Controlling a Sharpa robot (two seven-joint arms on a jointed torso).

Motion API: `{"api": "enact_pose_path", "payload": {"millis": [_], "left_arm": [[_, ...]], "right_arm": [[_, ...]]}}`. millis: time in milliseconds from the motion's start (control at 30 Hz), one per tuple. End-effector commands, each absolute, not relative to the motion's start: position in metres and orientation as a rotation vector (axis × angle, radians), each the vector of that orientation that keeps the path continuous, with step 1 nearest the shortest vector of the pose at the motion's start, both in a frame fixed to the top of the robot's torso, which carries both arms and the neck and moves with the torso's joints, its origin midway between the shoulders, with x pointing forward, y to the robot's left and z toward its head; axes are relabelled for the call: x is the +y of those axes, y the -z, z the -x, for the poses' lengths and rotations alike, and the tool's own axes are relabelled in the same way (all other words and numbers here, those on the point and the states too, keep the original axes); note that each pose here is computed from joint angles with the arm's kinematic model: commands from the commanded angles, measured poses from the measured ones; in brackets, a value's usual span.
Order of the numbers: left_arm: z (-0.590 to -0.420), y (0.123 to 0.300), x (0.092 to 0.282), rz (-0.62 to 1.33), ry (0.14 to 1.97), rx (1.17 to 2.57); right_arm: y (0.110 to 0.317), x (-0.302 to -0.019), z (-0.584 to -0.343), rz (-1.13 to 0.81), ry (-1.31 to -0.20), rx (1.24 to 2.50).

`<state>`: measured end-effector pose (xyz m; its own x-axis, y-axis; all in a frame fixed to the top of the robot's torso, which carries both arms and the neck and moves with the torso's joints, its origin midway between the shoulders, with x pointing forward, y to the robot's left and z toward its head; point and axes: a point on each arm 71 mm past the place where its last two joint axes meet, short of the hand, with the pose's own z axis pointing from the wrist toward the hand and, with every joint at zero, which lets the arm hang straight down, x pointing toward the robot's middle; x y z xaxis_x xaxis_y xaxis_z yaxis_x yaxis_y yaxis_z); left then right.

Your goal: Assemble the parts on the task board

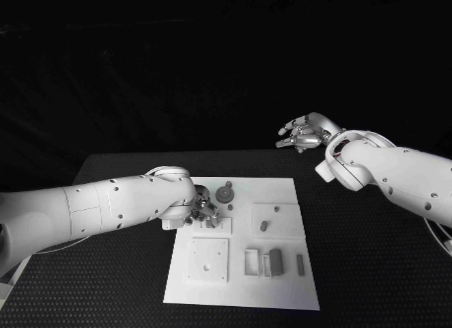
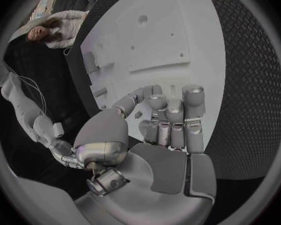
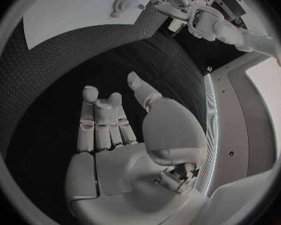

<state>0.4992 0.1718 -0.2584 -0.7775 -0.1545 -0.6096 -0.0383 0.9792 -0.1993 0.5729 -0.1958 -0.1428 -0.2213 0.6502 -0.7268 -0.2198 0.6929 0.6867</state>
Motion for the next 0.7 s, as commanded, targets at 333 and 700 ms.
{"api": "enact_pose_path", "payload": {"millis": [333,700], "left_arm": [[-0.5002,0.2571,0.1695,0.070,0.201,2.423],[-0.4985,0.2594,0.1668,0.049,0.199,2.438]], "right_arm": [[0.1430,-0.1935,-0.5724,-0.354,-0.841,1.618],[0.1433,-0.1917,-0.5723,-0.351,-0.844,1.623]]}}
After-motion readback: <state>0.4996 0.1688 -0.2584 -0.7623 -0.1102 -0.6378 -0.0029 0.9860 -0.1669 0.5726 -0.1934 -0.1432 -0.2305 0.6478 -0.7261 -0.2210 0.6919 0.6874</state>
